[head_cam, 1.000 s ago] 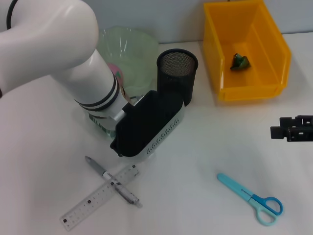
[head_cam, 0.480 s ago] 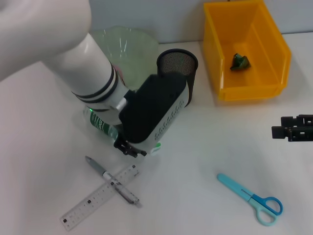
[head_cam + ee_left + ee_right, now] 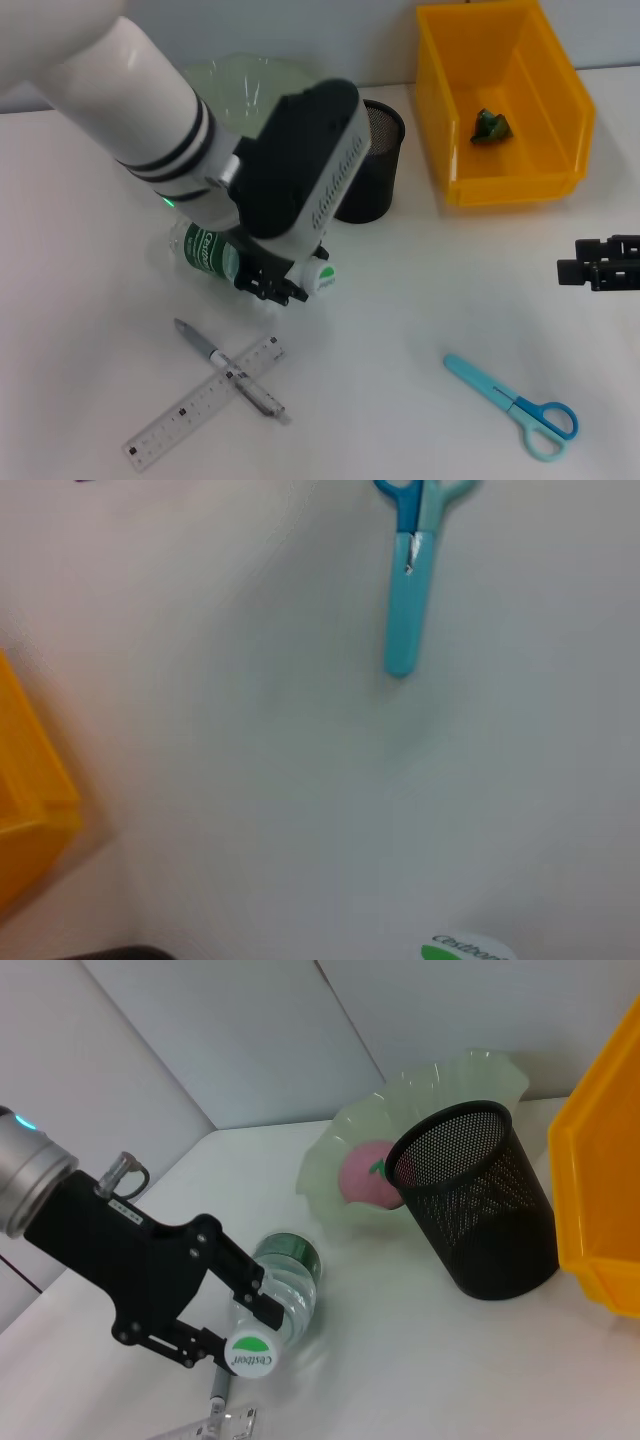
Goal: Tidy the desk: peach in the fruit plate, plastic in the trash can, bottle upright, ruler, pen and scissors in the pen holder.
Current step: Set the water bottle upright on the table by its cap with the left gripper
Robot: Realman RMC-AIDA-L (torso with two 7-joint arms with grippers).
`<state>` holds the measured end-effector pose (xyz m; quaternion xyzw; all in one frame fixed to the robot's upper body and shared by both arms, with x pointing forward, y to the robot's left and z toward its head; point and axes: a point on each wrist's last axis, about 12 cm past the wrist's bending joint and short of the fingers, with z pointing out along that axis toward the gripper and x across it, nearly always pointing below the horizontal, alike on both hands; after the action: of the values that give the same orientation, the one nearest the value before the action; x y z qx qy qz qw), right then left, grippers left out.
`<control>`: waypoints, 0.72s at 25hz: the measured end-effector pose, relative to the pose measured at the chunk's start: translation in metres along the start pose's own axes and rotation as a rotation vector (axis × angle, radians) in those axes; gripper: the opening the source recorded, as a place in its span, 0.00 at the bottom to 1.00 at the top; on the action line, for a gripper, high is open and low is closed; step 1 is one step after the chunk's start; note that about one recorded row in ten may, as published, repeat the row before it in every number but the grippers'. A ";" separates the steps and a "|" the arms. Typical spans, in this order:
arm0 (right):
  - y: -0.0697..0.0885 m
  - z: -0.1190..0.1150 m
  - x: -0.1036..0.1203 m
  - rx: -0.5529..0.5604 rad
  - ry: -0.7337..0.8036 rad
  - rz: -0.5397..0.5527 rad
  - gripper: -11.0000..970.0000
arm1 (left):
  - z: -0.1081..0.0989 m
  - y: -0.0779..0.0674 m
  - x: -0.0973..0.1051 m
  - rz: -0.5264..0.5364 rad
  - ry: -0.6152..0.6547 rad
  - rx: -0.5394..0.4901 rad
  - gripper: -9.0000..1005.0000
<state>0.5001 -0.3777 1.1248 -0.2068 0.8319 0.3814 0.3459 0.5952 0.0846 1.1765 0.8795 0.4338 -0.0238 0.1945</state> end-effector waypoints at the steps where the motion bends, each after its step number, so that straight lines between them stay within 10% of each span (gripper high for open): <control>1: 0.000 0.000 0.000 0.000 0.000 0.000 0.82 | -0.002 0.000 0.001 -0.016 -0.005 -0.006 0.44; 18: 0.000 0.000 0.001 0.001 0.011 0.001 0.82 | -0.040 -0.006 0.037 -0.297 -0.096 -0.145 0.43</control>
<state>0.4996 -0.3778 1.1239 -0.2084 0.8340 0.3799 0.3414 0.6085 0.1299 1.2038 0.7871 0.5499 -0.0632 0.2722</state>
